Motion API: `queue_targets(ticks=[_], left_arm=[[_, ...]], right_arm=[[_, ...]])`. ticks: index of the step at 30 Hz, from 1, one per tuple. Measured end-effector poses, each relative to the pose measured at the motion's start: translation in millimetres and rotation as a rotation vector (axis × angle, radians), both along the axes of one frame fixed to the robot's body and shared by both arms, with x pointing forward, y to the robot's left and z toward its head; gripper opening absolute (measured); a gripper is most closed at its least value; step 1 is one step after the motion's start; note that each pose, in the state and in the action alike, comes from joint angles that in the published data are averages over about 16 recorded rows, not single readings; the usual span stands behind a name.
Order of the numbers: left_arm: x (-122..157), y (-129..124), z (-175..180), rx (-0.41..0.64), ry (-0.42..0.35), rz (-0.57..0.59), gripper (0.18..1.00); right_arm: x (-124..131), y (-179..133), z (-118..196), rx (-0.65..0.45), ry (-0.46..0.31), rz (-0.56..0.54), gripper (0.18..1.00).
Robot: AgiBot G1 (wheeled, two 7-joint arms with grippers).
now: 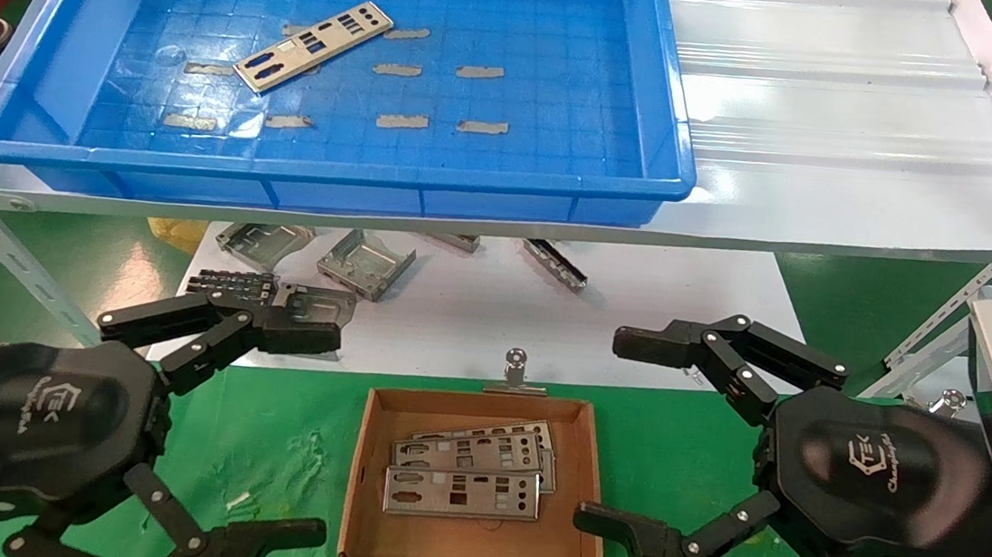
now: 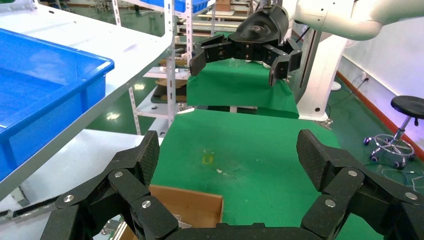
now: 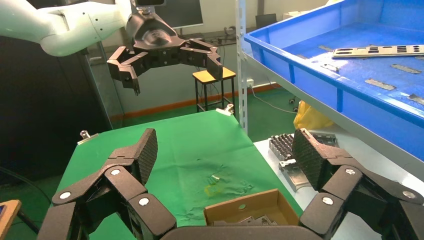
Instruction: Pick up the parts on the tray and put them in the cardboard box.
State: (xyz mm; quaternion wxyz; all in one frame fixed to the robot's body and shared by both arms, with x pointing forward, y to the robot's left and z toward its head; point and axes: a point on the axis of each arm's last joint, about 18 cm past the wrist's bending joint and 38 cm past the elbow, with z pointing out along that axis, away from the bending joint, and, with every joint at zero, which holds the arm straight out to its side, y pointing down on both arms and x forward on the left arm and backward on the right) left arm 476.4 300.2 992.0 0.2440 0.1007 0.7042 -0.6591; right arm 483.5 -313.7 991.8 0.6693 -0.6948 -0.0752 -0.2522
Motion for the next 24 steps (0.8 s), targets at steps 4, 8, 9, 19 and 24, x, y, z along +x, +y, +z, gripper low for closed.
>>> queue_targets(ticks=[4,8,9,19,24], left_arm=[[0.0,0.0,0.0,0.000,0.000,0.000,1.001],[0.0,0.0,0.0,0.000,0.000,0.000,1.001],[0.0,0.0,0.0,0.000,0.000,0.000,1.001],[0.0,0.0,0.0,0.000,0.000,0.000,1.001],[0.0,0.0,0.0,0.000,0.000,0.000,1.001]], right_arm=[[0.0,0.0,0.0,0.000,0.000,0.000,1.000],[0.0,0.0,0.0,0.000,0.000,0.000,1.000],[0.0,0.0,0.0,0.000,0.000,0.000,1.000],[0.0,0.0,0.0,0.000,0.000,0.000,1.000],[0.0,0.0,0.0,0.000,0.000,0.000,1.000]])
